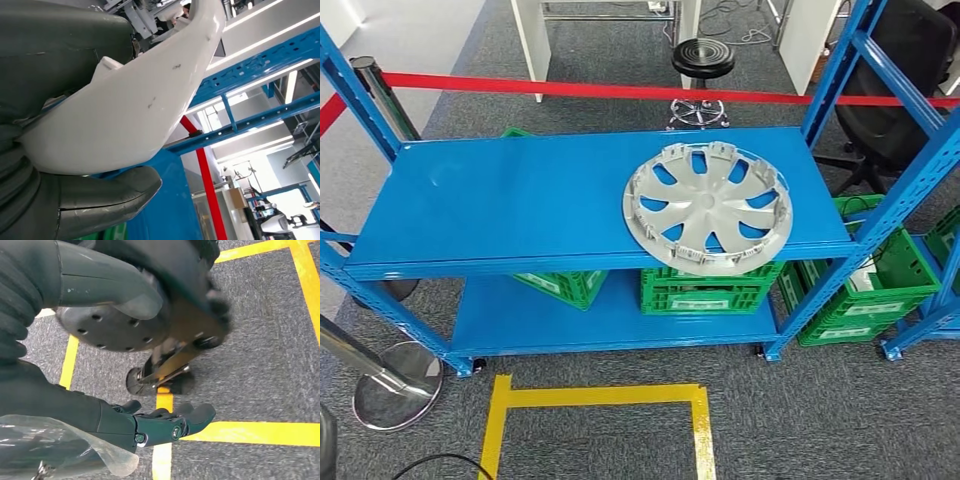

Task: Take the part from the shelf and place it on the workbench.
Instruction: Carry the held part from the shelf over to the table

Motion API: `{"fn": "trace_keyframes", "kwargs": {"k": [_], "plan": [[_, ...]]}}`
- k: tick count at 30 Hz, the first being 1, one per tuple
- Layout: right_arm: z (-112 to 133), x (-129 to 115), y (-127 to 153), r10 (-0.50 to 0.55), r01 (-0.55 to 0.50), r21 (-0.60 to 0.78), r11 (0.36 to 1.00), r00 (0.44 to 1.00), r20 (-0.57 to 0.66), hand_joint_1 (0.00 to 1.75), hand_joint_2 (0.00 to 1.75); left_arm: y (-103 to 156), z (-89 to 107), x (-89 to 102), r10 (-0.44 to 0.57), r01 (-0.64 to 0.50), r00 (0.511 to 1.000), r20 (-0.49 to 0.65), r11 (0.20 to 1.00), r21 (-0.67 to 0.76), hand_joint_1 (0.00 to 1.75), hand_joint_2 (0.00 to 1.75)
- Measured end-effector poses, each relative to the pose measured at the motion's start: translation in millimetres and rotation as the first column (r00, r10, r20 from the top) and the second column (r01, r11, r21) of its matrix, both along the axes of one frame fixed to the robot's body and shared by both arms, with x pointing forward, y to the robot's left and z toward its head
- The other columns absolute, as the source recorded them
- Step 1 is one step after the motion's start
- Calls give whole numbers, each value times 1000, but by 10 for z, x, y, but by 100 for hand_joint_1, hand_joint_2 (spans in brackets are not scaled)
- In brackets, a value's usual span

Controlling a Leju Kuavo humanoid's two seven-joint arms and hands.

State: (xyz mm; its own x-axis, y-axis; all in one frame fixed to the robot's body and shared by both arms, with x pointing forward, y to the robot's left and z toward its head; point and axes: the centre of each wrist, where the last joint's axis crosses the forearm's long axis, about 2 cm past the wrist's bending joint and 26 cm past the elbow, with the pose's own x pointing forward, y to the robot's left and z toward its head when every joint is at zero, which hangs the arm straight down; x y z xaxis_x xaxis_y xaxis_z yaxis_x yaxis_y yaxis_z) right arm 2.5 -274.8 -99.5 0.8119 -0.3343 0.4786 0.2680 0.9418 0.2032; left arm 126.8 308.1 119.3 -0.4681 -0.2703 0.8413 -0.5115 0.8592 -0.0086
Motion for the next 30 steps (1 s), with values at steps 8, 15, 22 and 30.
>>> {"fn": "trace_keyframes", "kwargs": {"k": [8,15,22,30], "plan": [[0,-24,7,-18,18,2,1000,1000,-9,0,175,-1,3,2,25,-24,999,-22,999,49,175,175],[0,-28,22,-2,2,-4,1000,999,-34,0,175,-5,9,14,28,-25,999,-35,996,85,175,175],[3,-3,27,13,-14,-5,1000,999,-35,0,175,-10,43,87,6,-6,1000,-1,998,60,175,175],[14,-1,8,15,-16,-15,1000,999,-43,0,175,-53,38,115,-7,7,1000,-6,997,70,175,175]]}}
